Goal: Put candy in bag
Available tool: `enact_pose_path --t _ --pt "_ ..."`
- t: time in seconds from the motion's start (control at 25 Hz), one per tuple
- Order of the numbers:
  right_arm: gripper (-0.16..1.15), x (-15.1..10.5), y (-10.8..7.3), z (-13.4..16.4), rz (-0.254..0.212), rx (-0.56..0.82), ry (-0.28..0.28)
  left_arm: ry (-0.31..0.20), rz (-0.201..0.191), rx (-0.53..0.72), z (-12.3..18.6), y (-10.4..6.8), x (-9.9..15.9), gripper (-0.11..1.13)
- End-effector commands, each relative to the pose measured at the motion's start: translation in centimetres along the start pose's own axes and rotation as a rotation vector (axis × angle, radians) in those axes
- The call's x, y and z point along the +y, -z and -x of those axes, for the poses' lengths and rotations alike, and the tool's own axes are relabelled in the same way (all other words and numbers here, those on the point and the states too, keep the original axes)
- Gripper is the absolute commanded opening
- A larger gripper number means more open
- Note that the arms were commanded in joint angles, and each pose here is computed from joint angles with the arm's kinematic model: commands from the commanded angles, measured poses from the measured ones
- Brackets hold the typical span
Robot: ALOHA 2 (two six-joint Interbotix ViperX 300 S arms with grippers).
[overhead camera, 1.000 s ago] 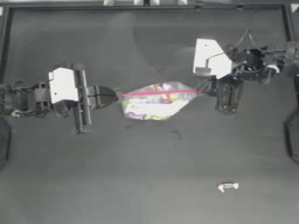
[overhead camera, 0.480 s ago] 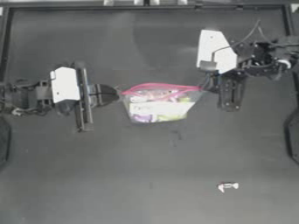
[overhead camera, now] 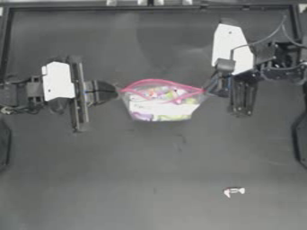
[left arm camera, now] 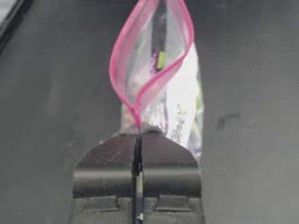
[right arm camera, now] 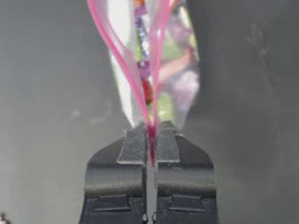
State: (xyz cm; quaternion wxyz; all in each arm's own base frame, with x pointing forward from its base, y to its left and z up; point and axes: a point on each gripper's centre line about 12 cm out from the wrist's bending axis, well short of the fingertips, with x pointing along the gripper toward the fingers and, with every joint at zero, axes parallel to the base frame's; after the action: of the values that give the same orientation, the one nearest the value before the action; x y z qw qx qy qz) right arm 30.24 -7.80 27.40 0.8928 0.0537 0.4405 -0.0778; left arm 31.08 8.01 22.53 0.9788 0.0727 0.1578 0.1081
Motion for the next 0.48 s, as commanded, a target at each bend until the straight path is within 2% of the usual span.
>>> enact_pose_path --t 0.04,0.24,0.48 --pt "0.06 1.0 -1.6 1.6 0.020 -0.069 -0.015 0.006 -0.002 -0.054 0.7 -2.0 -0.2 0.04" --pt "0.06 2.5 -1.7 1.4 0.039 -0.085 -0.039 0.036 0.005 -0.047 0.8 -2.1 -1.2 0.04" --pt "0.06 3.1 -0.8 0.4 0.028 -0.082 -0.045 0.059 0.012 -0.035 0.9 -1.9 -2.0 0.04"
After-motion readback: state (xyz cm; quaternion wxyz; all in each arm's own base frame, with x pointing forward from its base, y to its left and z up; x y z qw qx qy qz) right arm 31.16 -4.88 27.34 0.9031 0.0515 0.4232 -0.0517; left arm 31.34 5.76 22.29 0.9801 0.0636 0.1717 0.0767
